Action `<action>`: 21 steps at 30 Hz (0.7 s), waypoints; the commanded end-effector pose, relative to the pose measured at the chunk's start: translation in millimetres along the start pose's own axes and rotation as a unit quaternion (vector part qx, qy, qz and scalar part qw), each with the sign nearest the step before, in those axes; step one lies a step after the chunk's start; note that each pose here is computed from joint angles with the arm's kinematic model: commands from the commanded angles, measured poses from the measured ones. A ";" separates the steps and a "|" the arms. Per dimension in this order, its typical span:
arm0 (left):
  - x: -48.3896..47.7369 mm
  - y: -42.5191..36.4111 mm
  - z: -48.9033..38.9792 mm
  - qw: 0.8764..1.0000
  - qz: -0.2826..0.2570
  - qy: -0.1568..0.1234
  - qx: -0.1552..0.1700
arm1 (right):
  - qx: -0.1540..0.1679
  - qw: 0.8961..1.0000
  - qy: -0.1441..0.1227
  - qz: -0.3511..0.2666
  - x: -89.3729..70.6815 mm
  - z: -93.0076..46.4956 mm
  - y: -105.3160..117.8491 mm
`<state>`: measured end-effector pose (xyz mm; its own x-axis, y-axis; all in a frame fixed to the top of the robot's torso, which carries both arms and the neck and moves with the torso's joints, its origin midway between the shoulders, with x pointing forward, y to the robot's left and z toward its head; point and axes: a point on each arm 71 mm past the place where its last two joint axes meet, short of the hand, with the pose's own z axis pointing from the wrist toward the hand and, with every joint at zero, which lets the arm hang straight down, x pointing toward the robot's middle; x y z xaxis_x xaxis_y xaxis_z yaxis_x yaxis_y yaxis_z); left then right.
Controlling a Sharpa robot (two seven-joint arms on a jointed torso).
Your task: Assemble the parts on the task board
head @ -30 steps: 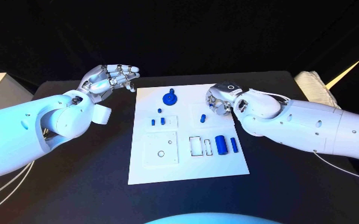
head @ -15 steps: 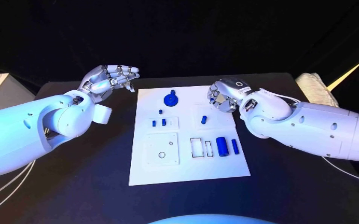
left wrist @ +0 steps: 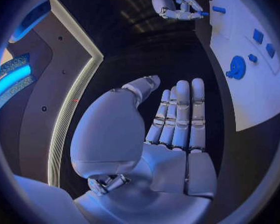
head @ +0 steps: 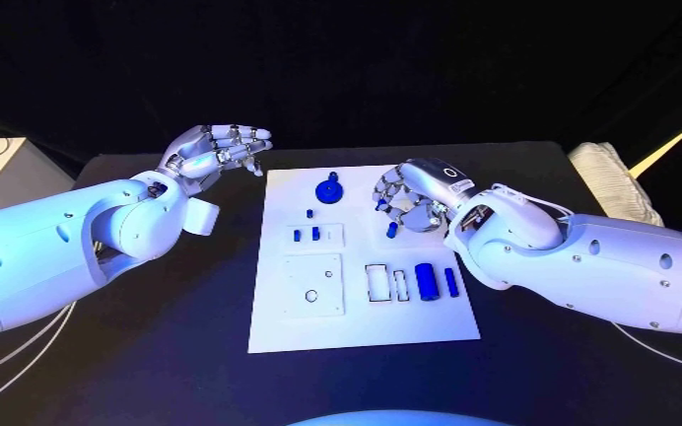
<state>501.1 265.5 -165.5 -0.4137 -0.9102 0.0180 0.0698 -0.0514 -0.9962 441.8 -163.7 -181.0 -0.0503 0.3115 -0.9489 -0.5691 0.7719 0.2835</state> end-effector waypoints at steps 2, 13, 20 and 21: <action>4.6 -1.2 1.0 1.000 -0.003 0.005 0.004 | -0.031 0.999 0.005 0.029 8.6 -1.3 20.8; 12.7 -1.7 2.7 1.000 -0.006 0.010 0.007 | -0.060 0.996 0.057 0.029 50.3 -1.3 50.6; 17.9 -2.1 3.3 1.000 -0.008 0.014 0.008 | -0.065 0.994 0.082 0.024 72.4 -3.3 61.7; 18.6 -2.2 3.4 1.000 -0.008 0.015 0.008 | -0.064 0.994 0.084 0.023 74.8 -3.4 62.6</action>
<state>496.8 249.8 -164.1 -0.4405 -0.8973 0.0286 0.0684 -0.0653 -0.9955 400.7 -95.6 -231.8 -0.2177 0.2906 -0.9317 -0.6489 0.6700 0.3606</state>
